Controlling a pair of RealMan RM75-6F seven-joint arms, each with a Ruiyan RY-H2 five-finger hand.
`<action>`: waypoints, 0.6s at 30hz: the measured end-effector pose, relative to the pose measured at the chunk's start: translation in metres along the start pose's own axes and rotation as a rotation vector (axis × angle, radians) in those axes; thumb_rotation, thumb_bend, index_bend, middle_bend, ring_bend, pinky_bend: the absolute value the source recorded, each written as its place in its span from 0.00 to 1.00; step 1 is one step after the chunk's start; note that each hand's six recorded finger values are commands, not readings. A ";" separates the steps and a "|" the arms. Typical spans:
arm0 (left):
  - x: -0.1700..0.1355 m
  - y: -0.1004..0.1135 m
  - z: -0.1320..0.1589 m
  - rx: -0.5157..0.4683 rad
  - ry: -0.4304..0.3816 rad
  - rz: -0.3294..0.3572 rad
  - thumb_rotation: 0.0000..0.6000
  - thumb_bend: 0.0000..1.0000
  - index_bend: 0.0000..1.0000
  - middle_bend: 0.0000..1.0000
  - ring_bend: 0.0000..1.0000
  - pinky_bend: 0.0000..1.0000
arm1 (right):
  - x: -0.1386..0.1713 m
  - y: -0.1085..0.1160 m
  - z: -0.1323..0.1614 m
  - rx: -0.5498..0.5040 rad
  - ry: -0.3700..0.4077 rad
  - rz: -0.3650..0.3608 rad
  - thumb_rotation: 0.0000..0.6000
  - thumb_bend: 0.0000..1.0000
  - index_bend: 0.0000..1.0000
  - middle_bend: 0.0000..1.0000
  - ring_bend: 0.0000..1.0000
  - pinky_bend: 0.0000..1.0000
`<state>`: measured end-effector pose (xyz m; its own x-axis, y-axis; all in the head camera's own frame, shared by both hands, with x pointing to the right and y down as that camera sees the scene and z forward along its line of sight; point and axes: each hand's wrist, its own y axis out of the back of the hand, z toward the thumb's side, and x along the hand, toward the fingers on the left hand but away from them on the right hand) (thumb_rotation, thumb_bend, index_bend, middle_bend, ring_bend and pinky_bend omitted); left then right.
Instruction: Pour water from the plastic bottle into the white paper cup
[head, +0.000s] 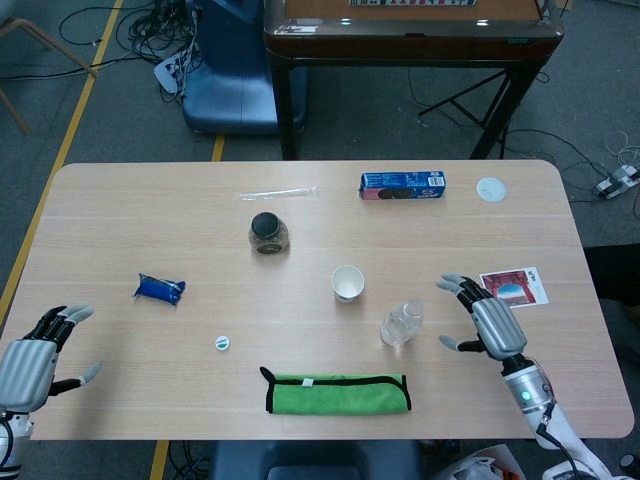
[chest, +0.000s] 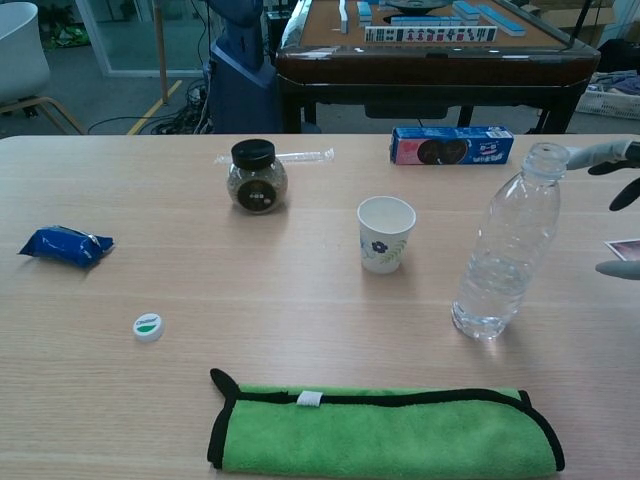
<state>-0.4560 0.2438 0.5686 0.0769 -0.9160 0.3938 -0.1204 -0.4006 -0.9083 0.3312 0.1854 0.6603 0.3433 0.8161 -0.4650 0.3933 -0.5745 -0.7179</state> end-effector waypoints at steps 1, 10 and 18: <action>0.000 0.000 0.000 -0.002 0.000 0.000 1.00 0.13 0.22 0.21 0.16 0.48 | -0.002 -0.002 0.001 -0.014 0.004 0.007 1.00 0.00 0.19 0.12 0.12 0.31; -0.001 0.002 -0.001 -0.008 0.005 0.003 1.00 0.13 0.22 0.21 0.16 0.48 | -0.016 -0.022 0.004 -0.087 0.017 0.075 1.00 0.00 0.19 0.12 0.12 0.31; -0.001 0.001 -0.001 -0.007 0.002 -0.004 1.00 0.13 0.22 0.21 0.16 0.48 | -0.024 -0.037 0.006 -0.125 0.026 0.111 1.00 0.00 0.19 0.12 0.12 0.31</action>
<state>-0.4567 0.2444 0.5674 0.0755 -0.9144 0.3976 -0.1272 -0.4044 -0.9057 0.3036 0.1869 0.6950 0.4115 0.7464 -0.5231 0.4546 -0.6655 -0.5920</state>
